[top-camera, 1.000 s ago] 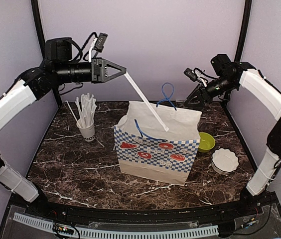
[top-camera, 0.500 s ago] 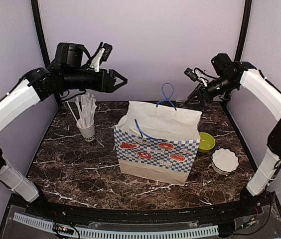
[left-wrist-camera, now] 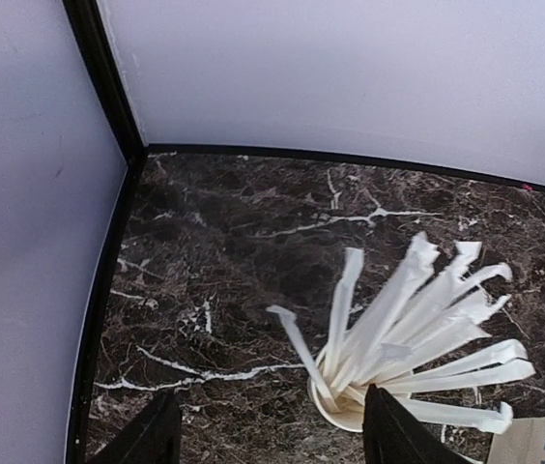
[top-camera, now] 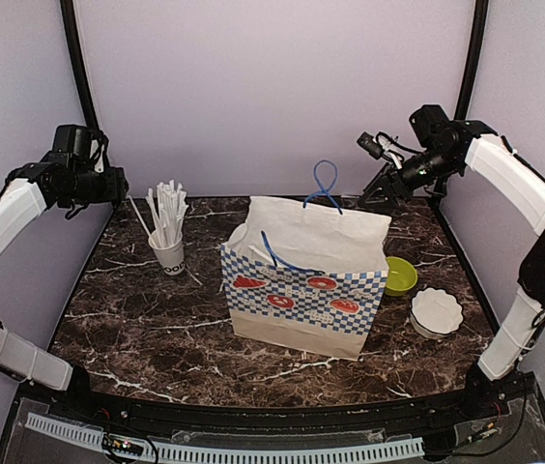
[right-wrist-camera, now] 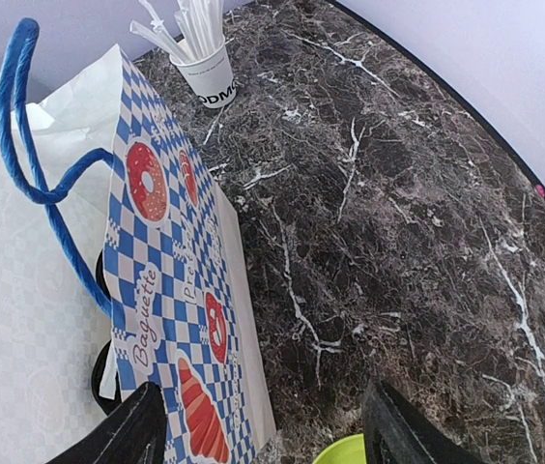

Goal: Pack the takeout coffee

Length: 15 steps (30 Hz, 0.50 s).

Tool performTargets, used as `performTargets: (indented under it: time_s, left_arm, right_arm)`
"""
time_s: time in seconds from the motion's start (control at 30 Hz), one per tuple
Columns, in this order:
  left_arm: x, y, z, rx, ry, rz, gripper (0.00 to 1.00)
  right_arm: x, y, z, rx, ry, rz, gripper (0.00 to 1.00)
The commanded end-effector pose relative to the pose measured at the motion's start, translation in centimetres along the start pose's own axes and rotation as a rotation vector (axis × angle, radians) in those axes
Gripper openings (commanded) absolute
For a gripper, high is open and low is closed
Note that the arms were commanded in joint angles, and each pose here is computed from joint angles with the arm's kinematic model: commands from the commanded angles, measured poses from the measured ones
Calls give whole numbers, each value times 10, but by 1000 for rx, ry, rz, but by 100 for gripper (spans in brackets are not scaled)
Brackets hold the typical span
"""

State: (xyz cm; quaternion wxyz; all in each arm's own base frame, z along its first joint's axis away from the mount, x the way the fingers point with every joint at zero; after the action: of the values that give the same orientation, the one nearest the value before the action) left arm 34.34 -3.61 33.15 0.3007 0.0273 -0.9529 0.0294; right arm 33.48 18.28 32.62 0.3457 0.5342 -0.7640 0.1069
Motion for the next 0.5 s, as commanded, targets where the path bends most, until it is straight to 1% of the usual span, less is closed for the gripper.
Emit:
performTargets:
  time_s: [0.0,0.13,0.27,0.4,0.47]
  left_arm:
    - [-25,10,7,57,32,64,65]
    - [-42,13,5,72,11,76,64]
    - [-59,15,6,93,28,119,61]
    - [-72,18,6,101,37,120,59]
    - [-77,19,7,101,42,120,56]
  right_arm:
    - [7,8,-5,29,-27,4,70]
    - [7,8,-3,27,-21,12,70]
    - [5,7,-1,24,-15,10,69]
    - [4,7,1,21,-9,11,69]
    - [4,7,2,22,-8,12,70]
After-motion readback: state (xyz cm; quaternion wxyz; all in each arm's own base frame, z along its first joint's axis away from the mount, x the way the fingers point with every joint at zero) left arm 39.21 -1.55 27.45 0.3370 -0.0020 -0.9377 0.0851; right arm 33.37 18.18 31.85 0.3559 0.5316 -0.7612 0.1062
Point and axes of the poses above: each gripper's point midway between its finger pads, its own x axis back along the fingers, its own y axis along the line the jaws close on, z = x × y, the point moved 6 cm from there along x, back along the fingers, and after that the axes turned 1 degree about -x, right-handed, at the moved point
